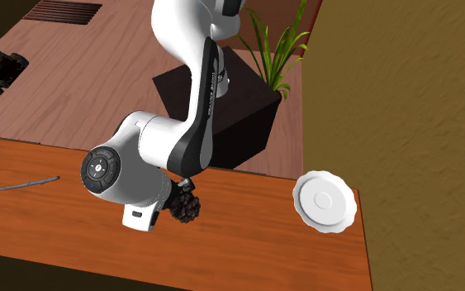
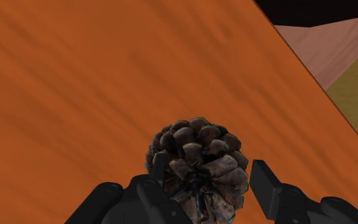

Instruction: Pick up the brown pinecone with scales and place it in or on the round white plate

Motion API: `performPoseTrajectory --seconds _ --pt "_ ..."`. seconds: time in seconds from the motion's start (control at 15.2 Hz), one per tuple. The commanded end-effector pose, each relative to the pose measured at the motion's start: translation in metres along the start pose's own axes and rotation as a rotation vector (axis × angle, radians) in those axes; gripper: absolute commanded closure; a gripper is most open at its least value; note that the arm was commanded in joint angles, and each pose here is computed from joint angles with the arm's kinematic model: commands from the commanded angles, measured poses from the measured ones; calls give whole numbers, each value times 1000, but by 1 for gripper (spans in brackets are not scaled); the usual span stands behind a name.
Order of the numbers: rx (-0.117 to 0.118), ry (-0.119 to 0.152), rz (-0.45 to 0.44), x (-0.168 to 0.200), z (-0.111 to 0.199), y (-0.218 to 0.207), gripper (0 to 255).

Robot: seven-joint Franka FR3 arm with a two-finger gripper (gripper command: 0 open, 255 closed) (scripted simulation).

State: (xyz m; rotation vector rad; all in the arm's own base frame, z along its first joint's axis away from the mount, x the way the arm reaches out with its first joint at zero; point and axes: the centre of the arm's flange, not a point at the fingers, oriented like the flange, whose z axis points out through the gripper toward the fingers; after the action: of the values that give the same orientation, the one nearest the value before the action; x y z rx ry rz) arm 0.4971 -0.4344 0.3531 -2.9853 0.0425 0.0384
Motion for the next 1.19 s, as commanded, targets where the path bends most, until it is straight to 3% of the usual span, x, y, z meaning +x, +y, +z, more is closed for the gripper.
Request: performPoseTrajectory --seconds 0.0,0.4,1.12 --pt "-1 -1 1 0 1 1 255" --pt "-1 -1 1 0 1 1 255" --pt "-1 -1 1 -2 -56 -8 255"
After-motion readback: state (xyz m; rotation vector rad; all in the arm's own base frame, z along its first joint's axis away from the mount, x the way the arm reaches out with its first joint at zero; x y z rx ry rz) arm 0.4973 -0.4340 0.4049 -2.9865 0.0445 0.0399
